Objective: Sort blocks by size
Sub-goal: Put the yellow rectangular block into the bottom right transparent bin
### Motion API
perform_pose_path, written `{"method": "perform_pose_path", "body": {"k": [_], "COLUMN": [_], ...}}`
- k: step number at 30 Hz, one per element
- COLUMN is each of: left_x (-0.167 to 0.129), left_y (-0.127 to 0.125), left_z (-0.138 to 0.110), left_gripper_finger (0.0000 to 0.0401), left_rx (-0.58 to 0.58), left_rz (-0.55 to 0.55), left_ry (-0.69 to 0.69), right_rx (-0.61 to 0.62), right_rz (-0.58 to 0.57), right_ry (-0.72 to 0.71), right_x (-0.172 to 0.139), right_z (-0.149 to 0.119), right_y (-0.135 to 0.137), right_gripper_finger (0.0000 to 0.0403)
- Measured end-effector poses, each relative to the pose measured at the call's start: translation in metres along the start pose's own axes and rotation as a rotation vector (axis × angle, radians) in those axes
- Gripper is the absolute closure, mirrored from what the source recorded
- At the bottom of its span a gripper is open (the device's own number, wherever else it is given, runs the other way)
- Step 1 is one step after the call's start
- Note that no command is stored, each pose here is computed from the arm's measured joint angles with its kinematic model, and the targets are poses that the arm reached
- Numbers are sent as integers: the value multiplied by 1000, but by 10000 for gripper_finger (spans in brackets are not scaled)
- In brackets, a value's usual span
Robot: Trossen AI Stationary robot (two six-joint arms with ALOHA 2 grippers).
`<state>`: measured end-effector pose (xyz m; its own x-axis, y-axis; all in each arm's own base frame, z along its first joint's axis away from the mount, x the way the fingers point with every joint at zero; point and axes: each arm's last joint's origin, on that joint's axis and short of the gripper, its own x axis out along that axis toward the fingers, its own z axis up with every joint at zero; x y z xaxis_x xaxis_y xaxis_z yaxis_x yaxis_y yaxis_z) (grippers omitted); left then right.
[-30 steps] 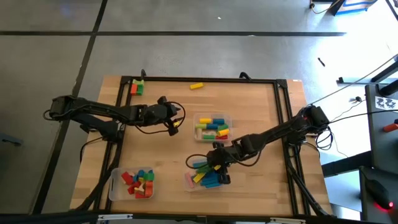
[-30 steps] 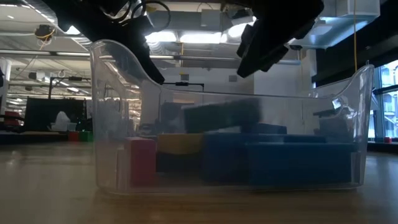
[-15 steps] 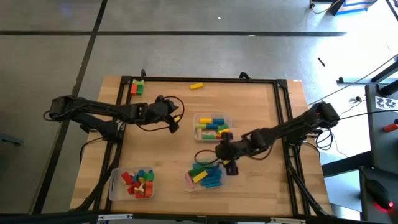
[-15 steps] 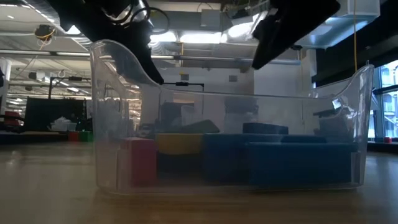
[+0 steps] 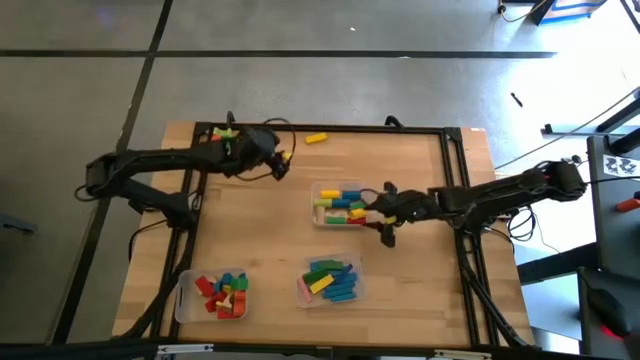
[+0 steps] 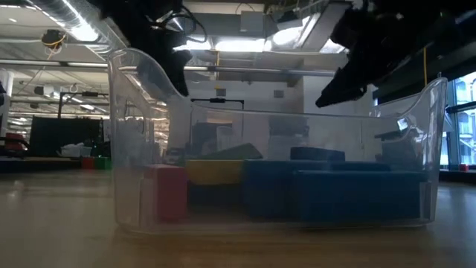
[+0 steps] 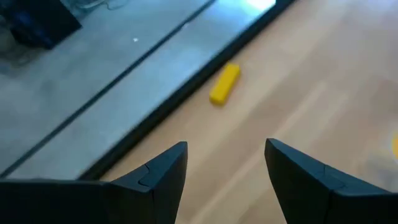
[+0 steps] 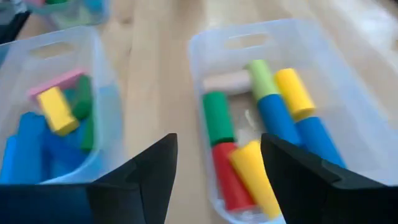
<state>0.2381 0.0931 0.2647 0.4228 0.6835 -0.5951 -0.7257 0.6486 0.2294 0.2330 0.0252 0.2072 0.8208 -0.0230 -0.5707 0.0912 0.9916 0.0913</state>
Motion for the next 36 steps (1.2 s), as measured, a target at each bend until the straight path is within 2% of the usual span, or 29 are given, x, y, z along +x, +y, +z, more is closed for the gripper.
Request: {"method": "perform_pose_path", "body": {"k": [5,10,14,17,21,24,32,36], "left_x": [29,70,109,138,171,190,218,228], "left_y": [7,8,6,4,9,15,25,25], "left_z": [29,53,62,62,57,50,36,26], "left_gripper_finger": [191,191,191,191,191,191,191,191], "left_rx": [13,55,77,90,85,60,75,120], "left_rz": [43,-14,-136,-214,-210,-279,-292,-295], "left_ry": [-26,25,67,81,114,136,154,186], "right_rx": [23,39,22,-4,-28,-40,-83,-84], "right_rz": [-74,-124,-141,-142,-172,-189,-196,-196], "right_ry": [-58,-48,-54,-58,-69,-75,-71,-66], "right_x": [0,2,2,2,2,2,2,2], "right_z": [-13,-18,-17,-16,-15,-14,-15,-15], "right_y": [-18,-29,-32,-31,-32,-32,-33,-33], "right_gripper_finger": [171,171,172,172,172,172,172,172]}}
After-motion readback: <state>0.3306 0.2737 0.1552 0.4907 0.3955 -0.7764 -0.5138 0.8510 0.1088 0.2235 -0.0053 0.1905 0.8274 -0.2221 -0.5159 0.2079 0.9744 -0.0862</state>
